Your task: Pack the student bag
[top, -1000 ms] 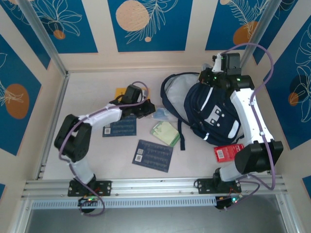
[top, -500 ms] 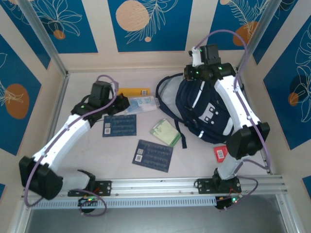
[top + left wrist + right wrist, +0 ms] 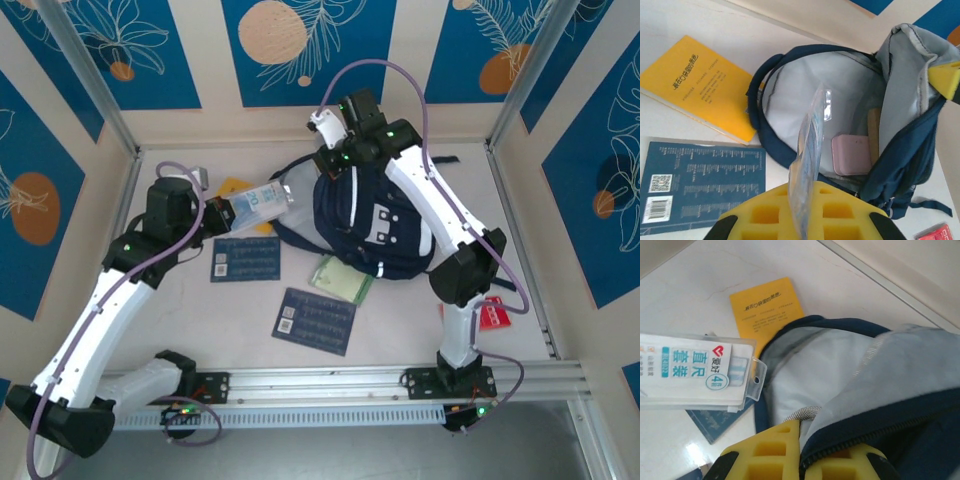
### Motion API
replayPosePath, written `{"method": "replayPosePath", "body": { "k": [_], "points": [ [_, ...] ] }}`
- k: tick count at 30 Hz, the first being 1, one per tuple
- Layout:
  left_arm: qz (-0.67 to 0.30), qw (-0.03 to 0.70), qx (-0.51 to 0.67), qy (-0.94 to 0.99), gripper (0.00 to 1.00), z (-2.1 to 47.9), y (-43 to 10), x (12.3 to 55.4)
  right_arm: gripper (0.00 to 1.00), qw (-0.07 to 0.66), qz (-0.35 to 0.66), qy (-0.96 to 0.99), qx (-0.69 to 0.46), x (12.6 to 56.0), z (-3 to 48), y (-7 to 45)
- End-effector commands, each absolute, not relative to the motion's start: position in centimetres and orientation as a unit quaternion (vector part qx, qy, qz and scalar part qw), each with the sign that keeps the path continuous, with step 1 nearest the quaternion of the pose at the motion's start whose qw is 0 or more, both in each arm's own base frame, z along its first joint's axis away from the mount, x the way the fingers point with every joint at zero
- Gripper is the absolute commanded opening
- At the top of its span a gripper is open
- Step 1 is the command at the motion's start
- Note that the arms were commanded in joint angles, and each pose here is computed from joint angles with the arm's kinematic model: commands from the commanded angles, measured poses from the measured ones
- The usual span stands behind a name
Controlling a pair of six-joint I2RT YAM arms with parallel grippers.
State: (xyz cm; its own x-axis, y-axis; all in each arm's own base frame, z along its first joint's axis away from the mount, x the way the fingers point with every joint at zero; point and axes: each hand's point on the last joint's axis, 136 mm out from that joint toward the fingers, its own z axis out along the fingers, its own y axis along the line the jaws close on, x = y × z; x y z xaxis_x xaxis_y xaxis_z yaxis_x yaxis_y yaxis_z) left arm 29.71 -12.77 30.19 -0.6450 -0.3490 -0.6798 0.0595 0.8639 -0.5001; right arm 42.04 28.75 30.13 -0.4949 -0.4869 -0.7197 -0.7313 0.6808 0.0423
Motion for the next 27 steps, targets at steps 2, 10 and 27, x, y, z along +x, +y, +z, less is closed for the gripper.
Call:
{"method": "replayPosePath", "body": {
  "k": [2, 10, 27],
  "points": [
    [-0.31, 0.405, -0.048, 0.859, 0.0, 31.5, -15.4, 30.6, 0.0, 0.452, 0.176, 0.798, -0.356, 40.5, 38.2, 25.2],
    [-0.404, 0.344, -0.025, 0.847, 0.0, 30.3, -20.5, 33.1, 0.0, 0.452, 0.314, 0.771, -0.32, 37.9, 41.6, 22.6],
    [-0.46, 0.29, 0.088, 0.834, 0.04, 29.3, -27.8, 35.1, 0.0, 0.445, 0.425, 0.719, -0.324, 35.2, 44.3, 21.4]
  ]
}}
